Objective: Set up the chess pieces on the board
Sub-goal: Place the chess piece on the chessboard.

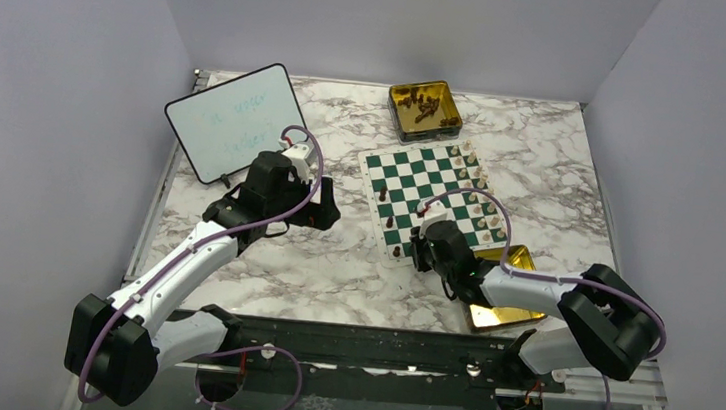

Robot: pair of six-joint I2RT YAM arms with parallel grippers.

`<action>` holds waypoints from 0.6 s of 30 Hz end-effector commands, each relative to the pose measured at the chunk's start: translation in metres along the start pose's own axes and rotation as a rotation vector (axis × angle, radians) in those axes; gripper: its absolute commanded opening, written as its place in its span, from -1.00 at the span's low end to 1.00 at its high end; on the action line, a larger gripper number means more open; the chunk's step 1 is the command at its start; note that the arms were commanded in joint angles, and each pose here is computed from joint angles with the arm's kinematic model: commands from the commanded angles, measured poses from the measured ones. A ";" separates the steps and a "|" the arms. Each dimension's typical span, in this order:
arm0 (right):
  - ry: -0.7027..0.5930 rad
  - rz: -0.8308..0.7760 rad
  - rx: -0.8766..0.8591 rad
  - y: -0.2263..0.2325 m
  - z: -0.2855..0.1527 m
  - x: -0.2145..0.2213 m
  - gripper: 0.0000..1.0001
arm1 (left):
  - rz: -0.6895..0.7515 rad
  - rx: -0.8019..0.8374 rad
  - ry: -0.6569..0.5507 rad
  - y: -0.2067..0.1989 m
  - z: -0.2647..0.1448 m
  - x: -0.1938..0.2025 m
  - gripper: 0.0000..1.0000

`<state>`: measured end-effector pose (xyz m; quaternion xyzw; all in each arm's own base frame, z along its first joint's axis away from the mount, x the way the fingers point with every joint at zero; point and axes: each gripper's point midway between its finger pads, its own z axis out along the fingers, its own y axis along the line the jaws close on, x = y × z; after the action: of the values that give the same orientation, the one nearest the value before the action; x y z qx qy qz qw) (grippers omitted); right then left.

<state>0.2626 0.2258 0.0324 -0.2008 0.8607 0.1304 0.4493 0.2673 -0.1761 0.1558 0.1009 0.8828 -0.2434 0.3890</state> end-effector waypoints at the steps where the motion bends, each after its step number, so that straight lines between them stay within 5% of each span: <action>1: 0.009 0.016 0.007 0.002 0.003 0.002 -0.59 | 0.012 0.019 -0.029 -0.006 -0.005 -0.012 0.98; 18: 0.022 -0.005 0.025 0.001 -0.001 -0.010 -0.17 | 0.010 0.021 -0.025 -0.007 -0.004 -0.012 0.98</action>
<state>0.2621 0.2276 0.0290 -0.2034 0.8686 0.1238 0.4345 0.2672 -0.1762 0.1558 0.1010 0.8827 -0.2436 0.3889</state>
